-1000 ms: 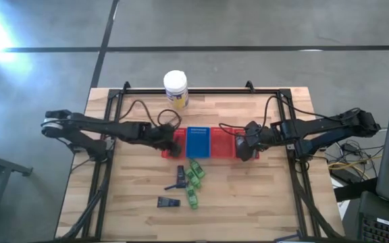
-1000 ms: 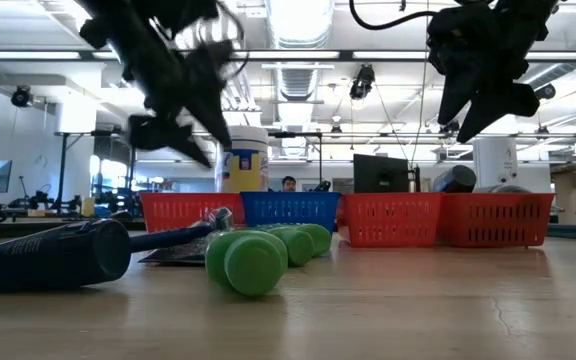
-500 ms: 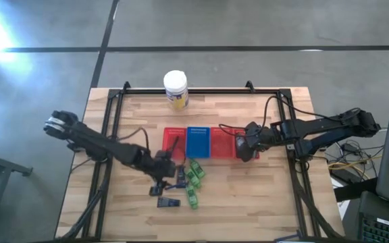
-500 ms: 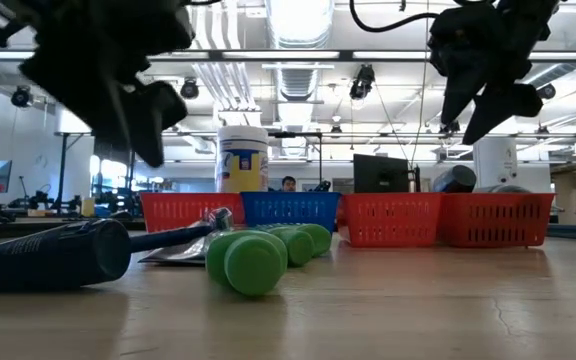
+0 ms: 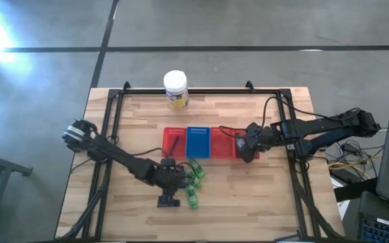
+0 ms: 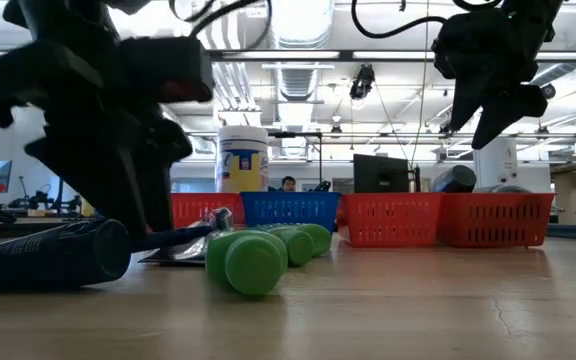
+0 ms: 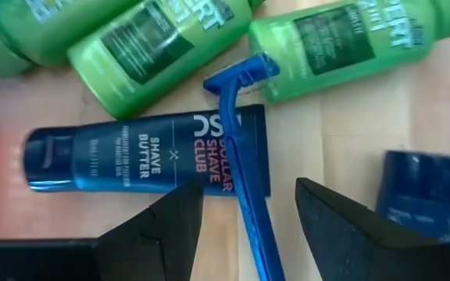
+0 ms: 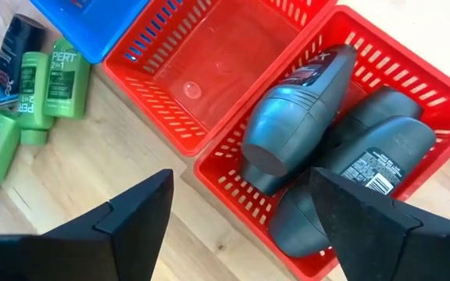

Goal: Pick & Place Travel size toiletries
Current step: Put the razor into the left red bin

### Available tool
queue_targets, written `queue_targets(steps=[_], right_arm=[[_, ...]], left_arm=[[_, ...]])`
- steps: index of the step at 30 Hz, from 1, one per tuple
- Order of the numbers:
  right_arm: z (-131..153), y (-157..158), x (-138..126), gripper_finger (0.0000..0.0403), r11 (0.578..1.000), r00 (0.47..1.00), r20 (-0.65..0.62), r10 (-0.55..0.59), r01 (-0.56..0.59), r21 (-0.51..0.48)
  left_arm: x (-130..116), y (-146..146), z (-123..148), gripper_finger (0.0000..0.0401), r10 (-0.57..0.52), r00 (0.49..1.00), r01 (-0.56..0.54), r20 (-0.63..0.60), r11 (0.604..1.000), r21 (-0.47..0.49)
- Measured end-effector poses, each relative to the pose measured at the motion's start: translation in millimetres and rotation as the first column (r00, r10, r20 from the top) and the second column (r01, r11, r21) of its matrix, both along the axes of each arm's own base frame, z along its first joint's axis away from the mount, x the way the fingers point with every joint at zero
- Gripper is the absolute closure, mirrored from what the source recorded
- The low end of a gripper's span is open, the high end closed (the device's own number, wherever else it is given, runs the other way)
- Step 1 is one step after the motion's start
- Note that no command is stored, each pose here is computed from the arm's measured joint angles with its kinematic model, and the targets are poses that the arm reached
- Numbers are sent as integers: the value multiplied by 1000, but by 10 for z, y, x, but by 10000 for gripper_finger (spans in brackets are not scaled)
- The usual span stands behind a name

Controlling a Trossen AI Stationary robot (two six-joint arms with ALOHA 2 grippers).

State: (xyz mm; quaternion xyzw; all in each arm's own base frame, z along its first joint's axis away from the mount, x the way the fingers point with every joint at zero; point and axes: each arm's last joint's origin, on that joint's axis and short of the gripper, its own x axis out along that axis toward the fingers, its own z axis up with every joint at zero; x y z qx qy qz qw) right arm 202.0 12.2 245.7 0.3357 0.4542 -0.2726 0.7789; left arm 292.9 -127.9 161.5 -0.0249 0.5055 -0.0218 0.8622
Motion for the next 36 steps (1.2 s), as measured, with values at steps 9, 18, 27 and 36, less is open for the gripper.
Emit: queue_targets(steps=[9, 18, 27, 36], right_arm=[[-9, -2, -21, 121, 1000, 999, -26, 20, -20, -11], [-10, -2, -23, 153, 999, 999, -32, 42, -43, -22], [-11, -2, -27, 172, 999, 998, -36, 45, -46, -24], [-10, -10, -25, 156, 998, 999, -35, 41, -43, -50]], left_arm=[[75, -33, -94, 232, 120, 992, -122, -45, 992, -38], [43, -31, -126, 372, 107, 990, -112, -93, 992, -49], [17, -25, 255, 374, 98, 990, -104, -102, 993, -56], [-134, 581, 781, 372, 663, 749, -649, -9, 730, -212]])
